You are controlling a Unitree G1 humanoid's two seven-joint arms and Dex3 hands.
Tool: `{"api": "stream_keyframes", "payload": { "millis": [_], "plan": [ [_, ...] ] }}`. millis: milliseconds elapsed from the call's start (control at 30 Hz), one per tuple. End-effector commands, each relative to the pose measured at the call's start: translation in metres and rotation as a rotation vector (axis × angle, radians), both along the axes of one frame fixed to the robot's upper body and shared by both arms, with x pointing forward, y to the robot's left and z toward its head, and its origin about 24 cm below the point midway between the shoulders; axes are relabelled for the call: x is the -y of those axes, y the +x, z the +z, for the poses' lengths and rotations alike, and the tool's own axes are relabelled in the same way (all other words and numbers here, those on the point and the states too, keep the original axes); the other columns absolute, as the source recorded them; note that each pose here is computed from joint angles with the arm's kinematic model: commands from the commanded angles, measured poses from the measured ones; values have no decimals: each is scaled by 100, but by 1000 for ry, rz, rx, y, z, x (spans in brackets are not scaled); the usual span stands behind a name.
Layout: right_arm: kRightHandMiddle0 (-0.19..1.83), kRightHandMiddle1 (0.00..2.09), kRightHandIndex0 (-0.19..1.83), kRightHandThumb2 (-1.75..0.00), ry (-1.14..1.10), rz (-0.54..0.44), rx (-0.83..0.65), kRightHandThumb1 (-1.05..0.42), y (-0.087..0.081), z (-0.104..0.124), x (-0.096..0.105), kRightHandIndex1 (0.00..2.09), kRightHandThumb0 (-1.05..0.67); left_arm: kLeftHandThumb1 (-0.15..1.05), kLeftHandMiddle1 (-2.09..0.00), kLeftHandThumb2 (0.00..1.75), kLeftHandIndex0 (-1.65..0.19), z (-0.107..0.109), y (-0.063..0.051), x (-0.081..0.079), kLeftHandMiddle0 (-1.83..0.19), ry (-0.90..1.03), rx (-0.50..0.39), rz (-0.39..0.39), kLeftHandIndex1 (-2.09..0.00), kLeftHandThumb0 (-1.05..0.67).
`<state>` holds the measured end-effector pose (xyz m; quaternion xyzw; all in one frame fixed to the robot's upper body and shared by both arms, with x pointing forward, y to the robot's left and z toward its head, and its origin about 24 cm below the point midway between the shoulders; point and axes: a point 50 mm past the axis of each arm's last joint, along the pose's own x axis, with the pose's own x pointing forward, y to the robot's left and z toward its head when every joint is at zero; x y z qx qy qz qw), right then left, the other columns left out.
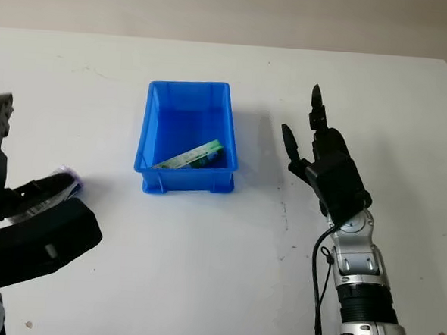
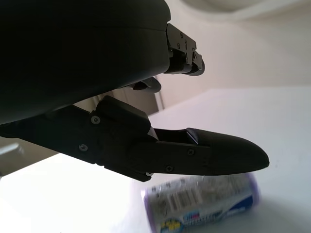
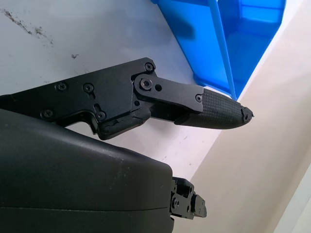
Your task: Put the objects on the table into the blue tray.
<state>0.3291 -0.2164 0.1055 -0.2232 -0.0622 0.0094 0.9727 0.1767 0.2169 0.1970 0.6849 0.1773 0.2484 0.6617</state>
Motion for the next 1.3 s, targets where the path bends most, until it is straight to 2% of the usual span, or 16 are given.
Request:
{"api": "stream_keyframes", "payload": {
  "millis": [0,67,100,167,333,367,467,567,600,667,700,800,967,1100,1200,1267],
  "plan": [
    [-19,0,-19,-64,10,-5,24,-105,3,8,2,0,-80,105,-49,39,-7,-5,-1,-3,-32,-26,-26,41,-17,-102],
    [-19,0,-19,-63,13,-5,25,-105,3,8,3,0,-81,105,-106,38,-3,-9,0,-5,-12,-52,-49,57,-21,-103],
    [-19,0,-19,-63,16,-5,23,-105,3,8,3,0,-81,105,-115,38,-2,-11,0,-5,-8,-69,-65,62,-22,-103],
    [-19,0,-19,-63,13,-7,25,-105,3,8,4,0,-80,105,-113,38,2,-13,0,-5,0,-84,-94,60,-26,-104],
    [-19,0,-19,-63,12,0,34,-105,4,10,4,0,-79,105,-94,40,18,-22,-1,-4,9,-75,-173,23,-72,-104],
    [-19,0,-19,-63,13,-1,33,-105,4,10,5,0,-79,105,-99,40,19,-25,0,-4,9,-72,-182,14,-77,-104],
    [-19,0,-19,-63,24,1,30,-105,4,10,5,0,-79,105,-162,37,19,-34,2,-5,4,-68,-220,-10,-95,-104],
    [-19,0,-19,-62,38,6,28,-105,4,10,6,0,-79,105,-171,34,19,-44,9,-4,4,-85,-290,-45,-89,-99],
    [-19,0,-19,-62,36,5,28,-105,4,10,6,0,-78,105,-193,30,19,-48,12,-4,-8,-98,-305,-51,-112,-97],
    [-19,0,-19,-62,36,4,29,-105,4,11,6,0,-79,105,-205,24,19,-54,17,-4,-50,-122,-324,-56,-162,-94],
    [-19,0,-19,-62,38,4,31,-105,3,11,6,0,-78,105,-208,20,19,-57,20,-4,-75,-129,-336,-56,-170,-90],
    [-19,0,-19,-62,53,4,32,-105,3,11,8,0,-76,105,-209,14,19,-65,27,-8,-79,-88,-402,-51,-154,-79],
    [-19,0,-19,-61,57,-10,33,-105,2,12,12,0,-76,105,-209,20,17,-68,33,-15,-80,-43,-484,-23,-164,-56],
    [-19,0,-19,-60,62,-12,41,-105,1,13,14,0,-76,105,-209,24,5,-67,34,-16,-84,-33,-411,-55,-143,-43],
    [-19,0,-19,-59,67,-9,44,-105,1,13,14,0,-76,105,-209,30,12,-65,34,-14,-88,-21,-363,-80,-142,-43],
    [-19,0,-19,-59,65,-8,40,-105,1,13,14,0,-77,105,-209,33,18,-62,35,-12,-93,-18,-320,-100,-156,-43]
  ]
}}
